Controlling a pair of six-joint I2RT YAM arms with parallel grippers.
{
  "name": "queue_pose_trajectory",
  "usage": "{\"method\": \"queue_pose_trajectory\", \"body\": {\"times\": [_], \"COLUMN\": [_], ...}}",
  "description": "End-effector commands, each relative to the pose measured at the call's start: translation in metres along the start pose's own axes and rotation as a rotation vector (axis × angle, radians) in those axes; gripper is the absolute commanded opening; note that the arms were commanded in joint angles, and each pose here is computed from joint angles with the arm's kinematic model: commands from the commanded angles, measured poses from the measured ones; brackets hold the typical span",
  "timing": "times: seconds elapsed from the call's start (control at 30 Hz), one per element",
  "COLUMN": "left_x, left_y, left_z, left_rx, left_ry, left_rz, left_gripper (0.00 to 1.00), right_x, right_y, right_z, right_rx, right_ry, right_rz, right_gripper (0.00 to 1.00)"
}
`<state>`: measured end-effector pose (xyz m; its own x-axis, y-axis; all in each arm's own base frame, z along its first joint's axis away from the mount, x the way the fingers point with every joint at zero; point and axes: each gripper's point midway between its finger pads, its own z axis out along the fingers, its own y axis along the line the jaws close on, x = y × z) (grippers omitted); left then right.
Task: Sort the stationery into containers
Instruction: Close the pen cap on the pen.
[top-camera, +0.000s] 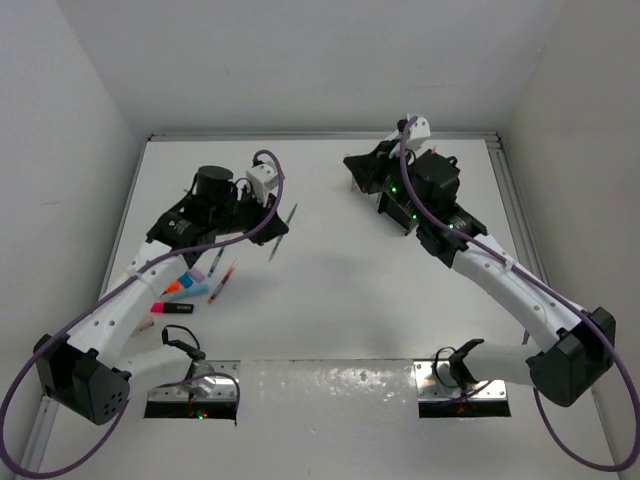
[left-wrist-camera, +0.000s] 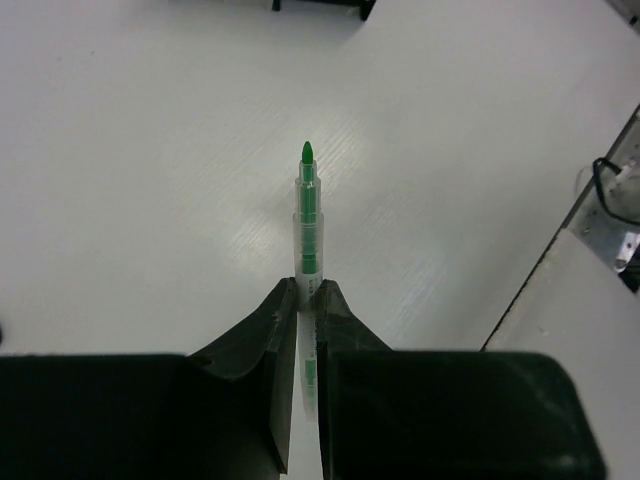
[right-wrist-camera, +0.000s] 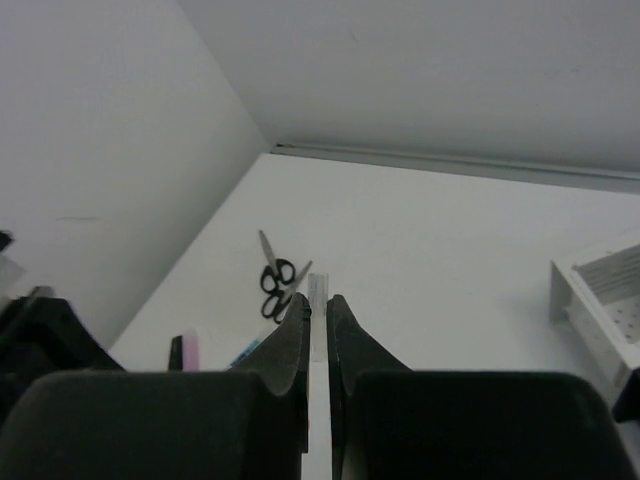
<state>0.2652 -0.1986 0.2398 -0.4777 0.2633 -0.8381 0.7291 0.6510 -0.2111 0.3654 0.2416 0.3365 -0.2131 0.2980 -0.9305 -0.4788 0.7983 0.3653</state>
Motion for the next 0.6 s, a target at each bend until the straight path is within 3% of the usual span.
{"method": "queue_pose_trajectory", "body": {"times": [0.0,0.2,0.57], "left_x": [-0.042,-0.045,-0.060], "left_y": [-0.022,-0.041,-0.044], "left_z": [0.009,0.027,0.024], "left_rx": [0.060,0.142,0.154], "left_ry": [-0.178,-0.198,-0.272], "left_rz": [0.005,-0.151,-0.161], "left_gripper": [0.00,0.00,0.00], "right_x": [-0.033,-0.019,0.000], "right_y": [0.033,0.072,0.075], "right_z": [-0.005,-0.001,0.005], "right_rx": [-0.068,-0.128,-0.097], "right_ry": [-0.172,-0.214,-0.203], "right_rz": [0.075,0.072,0.022], "right_gripper": [0.00,0.00,0.00]}}
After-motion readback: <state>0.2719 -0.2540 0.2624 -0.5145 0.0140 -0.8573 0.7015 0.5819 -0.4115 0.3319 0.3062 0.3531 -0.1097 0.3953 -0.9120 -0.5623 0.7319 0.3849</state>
